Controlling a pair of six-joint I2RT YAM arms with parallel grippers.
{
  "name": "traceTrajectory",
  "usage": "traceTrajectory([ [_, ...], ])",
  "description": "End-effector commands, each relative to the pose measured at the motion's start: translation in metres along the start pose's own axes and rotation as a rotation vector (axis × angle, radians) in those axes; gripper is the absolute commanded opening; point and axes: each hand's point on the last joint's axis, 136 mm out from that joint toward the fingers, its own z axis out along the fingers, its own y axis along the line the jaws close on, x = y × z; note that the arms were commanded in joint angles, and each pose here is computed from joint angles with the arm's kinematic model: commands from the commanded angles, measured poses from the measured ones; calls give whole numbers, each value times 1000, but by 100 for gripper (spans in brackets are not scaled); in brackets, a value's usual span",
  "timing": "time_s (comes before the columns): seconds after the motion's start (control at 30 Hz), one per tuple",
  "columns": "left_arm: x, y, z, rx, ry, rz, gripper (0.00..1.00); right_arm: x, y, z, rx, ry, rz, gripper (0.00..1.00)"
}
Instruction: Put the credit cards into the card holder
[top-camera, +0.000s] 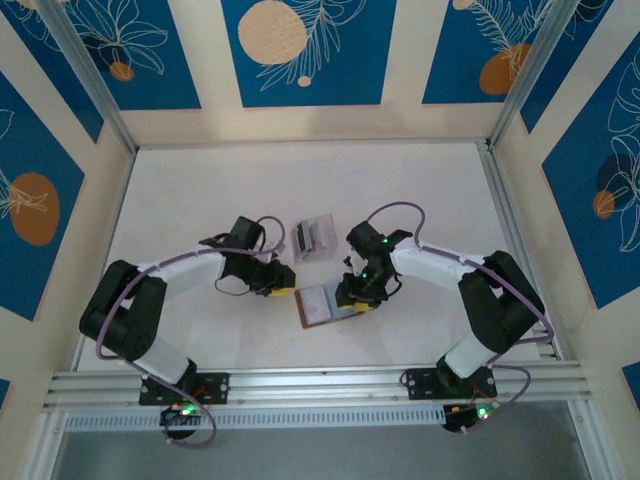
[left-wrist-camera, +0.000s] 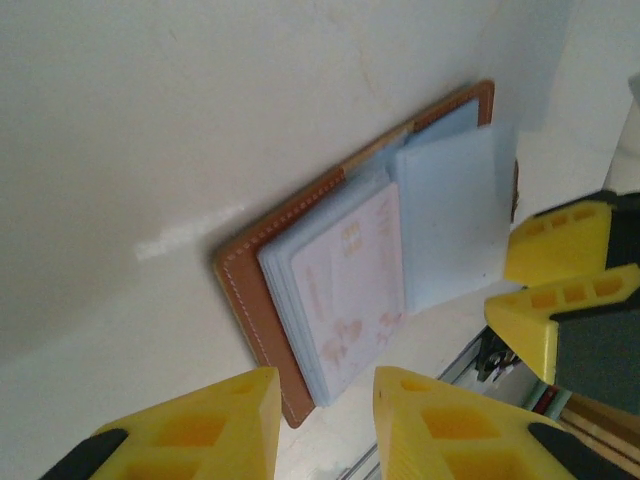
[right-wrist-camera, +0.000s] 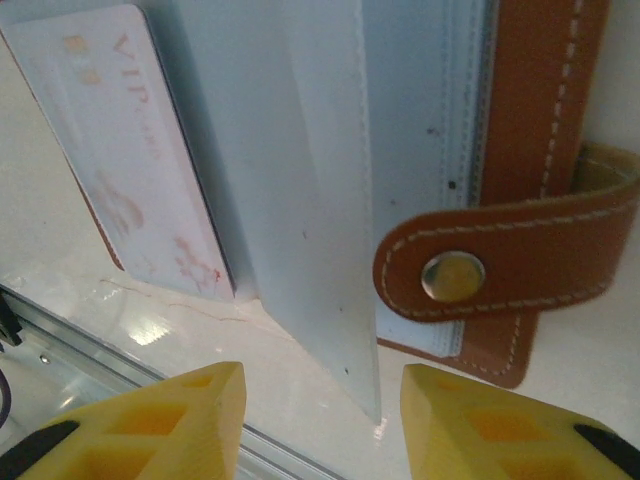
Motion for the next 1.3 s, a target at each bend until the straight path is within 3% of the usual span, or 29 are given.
traceTrajectory([
  [0.0,12,7,17,-4,43,-16,30,-5,21,-1,-71,1,-22,46],
  [0.4,28,33,37,-45,84,-49,29,-28,57,19,-151,14,-94,42],
  [0.87,27,48,56,-42,109,-78,28,-24,75,50,-188,72,-116,47],
  [1.27,25,47,62,-35,114,-77,28,-26,101,40,-291,67,-138,54],
])
